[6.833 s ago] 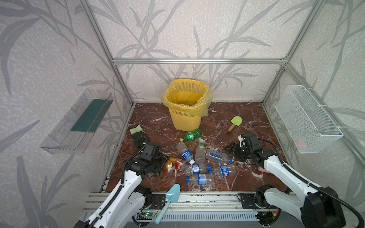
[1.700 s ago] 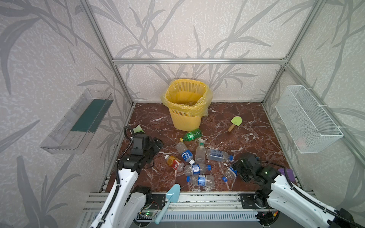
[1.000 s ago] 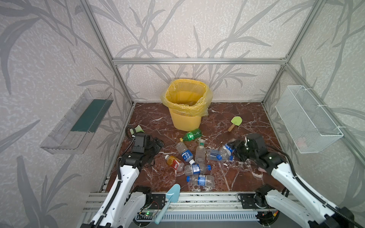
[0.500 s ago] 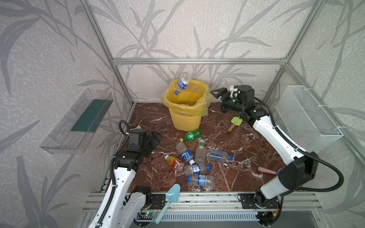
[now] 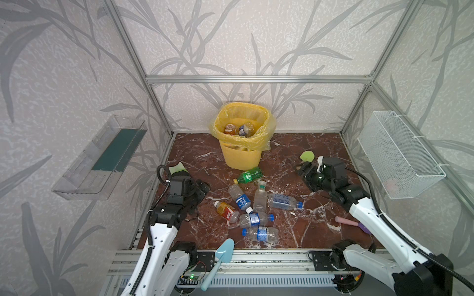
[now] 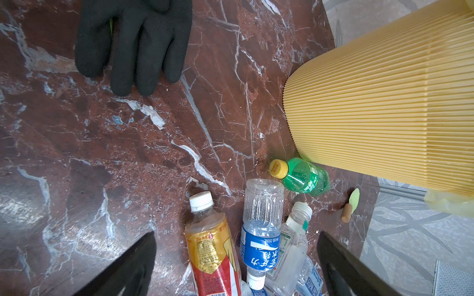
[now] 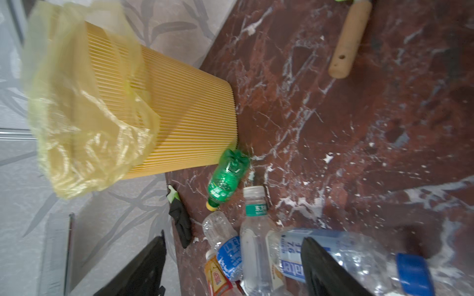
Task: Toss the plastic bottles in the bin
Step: 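Release the bottle into the bin and draw the right gripper back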
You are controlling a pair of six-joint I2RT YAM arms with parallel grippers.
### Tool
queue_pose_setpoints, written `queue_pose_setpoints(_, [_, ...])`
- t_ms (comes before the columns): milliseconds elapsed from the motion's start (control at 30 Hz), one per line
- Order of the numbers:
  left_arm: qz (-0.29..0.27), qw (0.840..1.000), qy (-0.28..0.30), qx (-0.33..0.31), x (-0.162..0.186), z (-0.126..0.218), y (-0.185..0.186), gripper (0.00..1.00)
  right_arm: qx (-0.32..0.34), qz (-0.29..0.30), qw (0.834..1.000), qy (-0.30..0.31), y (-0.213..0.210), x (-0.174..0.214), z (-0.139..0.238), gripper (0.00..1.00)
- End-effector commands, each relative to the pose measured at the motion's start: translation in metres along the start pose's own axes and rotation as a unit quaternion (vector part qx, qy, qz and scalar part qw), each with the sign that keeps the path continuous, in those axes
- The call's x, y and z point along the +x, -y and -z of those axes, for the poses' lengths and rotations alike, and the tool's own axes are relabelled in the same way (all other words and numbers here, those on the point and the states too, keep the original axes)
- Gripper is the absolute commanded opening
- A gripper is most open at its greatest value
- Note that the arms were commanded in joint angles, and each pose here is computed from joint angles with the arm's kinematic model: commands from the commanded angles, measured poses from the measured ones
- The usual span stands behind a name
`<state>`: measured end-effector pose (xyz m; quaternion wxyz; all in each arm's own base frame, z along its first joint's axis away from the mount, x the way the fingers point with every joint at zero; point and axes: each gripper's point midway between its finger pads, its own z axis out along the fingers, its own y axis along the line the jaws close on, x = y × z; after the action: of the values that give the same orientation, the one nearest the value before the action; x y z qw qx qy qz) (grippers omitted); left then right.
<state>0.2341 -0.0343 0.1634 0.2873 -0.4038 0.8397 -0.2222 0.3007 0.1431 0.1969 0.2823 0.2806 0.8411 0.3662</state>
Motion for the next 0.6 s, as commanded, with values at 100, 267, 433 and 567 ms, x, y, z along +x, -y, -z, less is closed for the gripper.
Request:
queue_pose_setpoints(100, [-0.006, 1.000, -0.021, -0.006, 0.010, -0.005, -0.008, 0.97, 0.034, 0.012, 0.999, -0.016, 0.033, 0.017, 0.000, 0.82])
queue_pose_setpoints(267, [0.011, 0.997, -0.071, 0.010, 0.029, -0.014, -0.008, 0.97, 0.048, 0.015, 0.998, -0.024, 0.046, 0.027, 0.002, 0.82])
queue_pose_setpoints(433, [0.056, 0.993, -0.103, 0.029, 0.048, -0.021, -0.011, 0.95, 0.063, 0.005, 0.997, -0.036, 0.054, 0.034, 0.002, 0.82])
queue_pose_setpoints(567, [0.071, 0.991, -0.112, 0.030, 0.057, -0.018, -0.014, 0.95, 0.066, 0.002, 0.997, -0.037, 0.058, 0.035, 0.001, 0.82])
